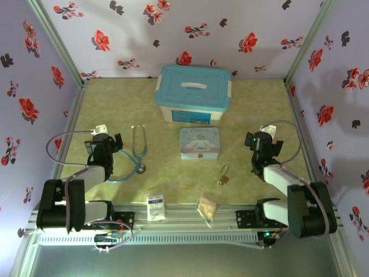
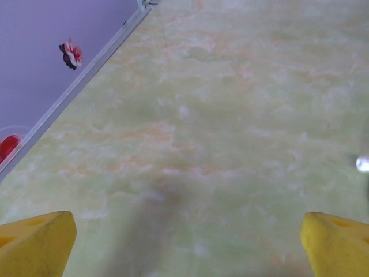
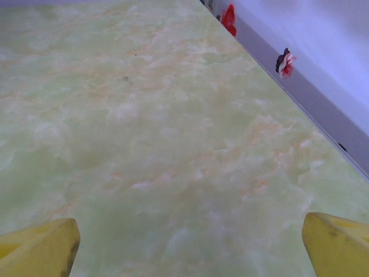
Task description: Unlock the padlock with the key
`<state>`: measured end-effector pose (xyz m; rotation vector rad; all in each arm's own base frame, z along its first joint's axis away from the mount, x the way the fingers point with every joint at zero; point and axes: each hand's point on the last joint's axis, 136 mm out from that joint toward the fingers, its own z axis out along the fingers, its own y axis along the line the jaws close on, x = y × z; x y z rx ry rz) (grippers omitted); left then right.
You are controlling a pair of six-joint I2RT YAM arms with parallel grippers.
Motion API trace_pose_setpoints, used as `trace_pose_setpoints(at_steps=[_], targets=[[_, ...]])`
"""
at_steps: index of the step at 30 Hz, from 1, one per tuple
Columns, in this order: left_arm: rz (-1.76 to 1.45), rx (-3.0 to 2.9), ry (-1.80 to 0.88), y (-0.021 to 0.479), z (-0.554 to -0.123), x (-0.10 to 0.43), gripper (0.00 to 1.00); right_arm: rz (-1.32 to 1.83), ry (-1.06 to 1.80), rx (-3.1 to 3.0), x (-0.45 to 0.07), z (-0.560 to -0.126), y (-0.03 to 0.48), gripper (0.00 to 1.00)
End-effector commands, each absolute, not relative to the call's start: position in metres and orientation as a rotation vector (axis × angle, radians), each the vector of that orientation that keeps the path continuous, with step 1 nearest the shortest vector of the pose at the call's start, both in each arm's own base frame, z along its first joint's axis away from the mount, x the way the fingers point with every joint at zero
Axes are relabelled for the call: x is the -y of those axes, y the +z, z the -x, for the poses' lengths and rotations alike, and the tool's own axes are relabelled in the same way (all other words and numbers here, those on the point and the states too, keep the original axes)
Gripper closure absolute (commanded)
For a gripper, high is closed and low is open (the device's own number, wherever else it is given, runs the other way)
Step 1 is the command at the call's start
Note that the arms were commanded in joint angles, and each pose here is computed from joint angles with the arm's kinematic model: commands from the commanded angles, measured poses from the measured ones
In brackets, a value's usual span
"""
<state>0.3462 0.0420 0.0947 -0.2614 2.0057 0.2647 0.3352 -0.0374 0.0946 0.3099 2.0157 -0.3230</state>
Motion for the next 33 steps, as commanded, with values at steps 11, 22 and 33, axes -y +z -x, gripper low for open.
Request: trace_pose_setpoints(at_steps=[11, 22, 33], targets=[[0.181, -1.816, 0.128, 0.105, -0.384, -0.036, 0.00, -0.277, -0.197, -1.837, 0.033, -0.384, 0.095, 0.01], [0.149, -1.897, 0.144, 0.096, -0.394, -0.032, 0.00, -0.277, -0.148, -1.903, 0.034, -0.391, 0.089, 0.01], [0.148, -1.896, 0.147, 0.096, -0.394, -0.031, 0.00, -0.226, -0.102, -1.921, 0.026, -0.394, 0.088, 0.01]])
